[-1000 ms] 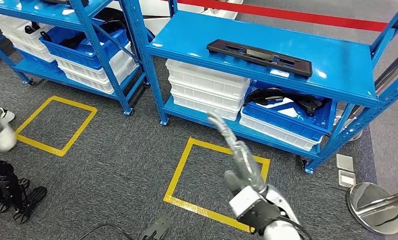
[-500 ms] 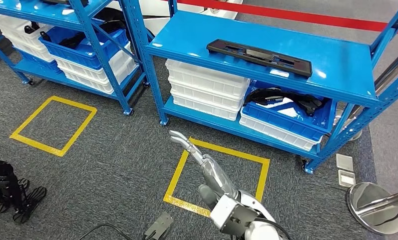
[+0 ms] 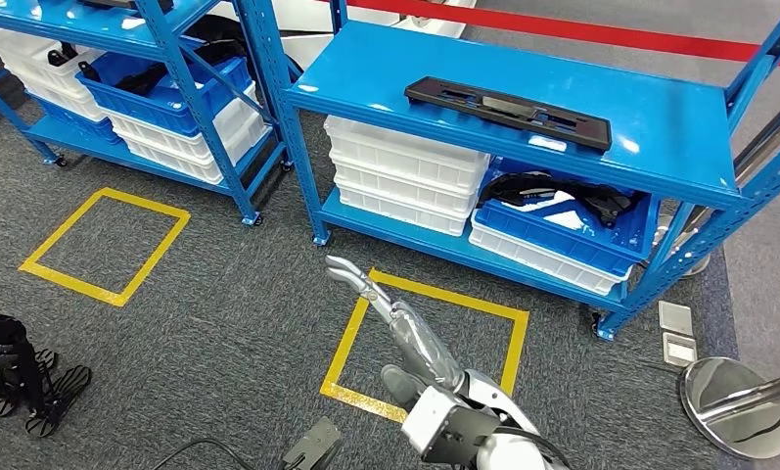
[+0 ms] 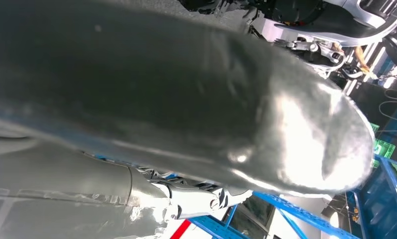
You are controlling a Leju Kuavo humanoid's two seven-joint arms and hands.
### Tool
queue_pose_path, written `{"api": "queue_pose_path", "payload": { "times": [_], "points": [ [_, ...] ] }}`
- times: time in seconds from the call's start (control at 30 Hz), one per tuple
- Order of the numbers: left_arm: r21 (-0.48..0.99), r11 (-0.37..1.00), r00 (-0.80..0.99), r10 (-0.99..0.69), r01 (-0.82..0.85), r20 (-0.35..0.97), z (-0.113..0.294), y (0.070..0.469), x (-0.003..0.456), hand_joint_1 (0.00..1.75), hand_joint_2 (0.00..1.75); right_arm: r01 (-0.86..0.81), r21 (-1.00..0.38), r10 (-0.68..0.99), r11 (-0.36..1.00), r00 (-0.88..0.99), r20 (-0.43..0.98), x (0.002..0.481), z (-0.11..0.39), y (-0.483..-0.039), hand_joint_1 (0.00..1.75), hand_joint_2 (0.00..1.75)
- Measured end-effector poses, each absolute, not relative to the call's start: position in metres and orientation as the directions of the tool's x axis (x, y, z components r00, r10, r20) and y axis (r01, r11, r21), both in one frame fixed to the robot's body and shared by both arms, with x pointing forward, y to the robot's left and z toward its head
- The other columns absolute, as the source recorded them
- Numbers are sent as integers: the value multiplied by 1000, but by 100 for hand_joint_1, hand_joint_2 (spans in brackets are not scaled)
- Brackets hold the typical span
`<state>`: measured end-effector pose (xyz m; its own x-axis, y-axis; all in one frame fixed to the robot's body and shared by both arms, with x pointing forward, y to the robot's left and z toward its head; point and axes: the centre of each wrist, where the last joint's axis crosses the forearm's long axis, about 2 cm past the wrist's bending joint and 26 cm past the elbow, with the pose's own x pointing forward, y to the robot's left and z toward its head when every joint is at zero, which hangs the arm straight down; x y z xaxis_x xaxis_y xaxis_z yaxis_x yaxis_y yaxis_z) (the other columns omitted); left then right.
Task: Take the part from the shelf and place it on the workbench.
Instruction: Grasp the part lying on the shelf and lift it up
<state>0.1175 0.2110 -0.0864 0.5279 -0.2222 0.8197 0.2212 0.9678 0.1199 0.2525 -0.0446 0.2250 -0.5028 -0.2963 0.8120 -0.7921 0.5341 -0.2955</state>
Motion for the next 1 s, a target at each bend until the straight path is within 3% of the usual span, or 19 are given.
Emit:
{"api": "queue_pose_path", "payload": {
  "times": [1.0],
  "points": [
    [100,964,531,-221,248,818,-88,214,115,0,0,-738,-342,-238,581,-556,796,254,227,-45,0,0]
  ]
}}
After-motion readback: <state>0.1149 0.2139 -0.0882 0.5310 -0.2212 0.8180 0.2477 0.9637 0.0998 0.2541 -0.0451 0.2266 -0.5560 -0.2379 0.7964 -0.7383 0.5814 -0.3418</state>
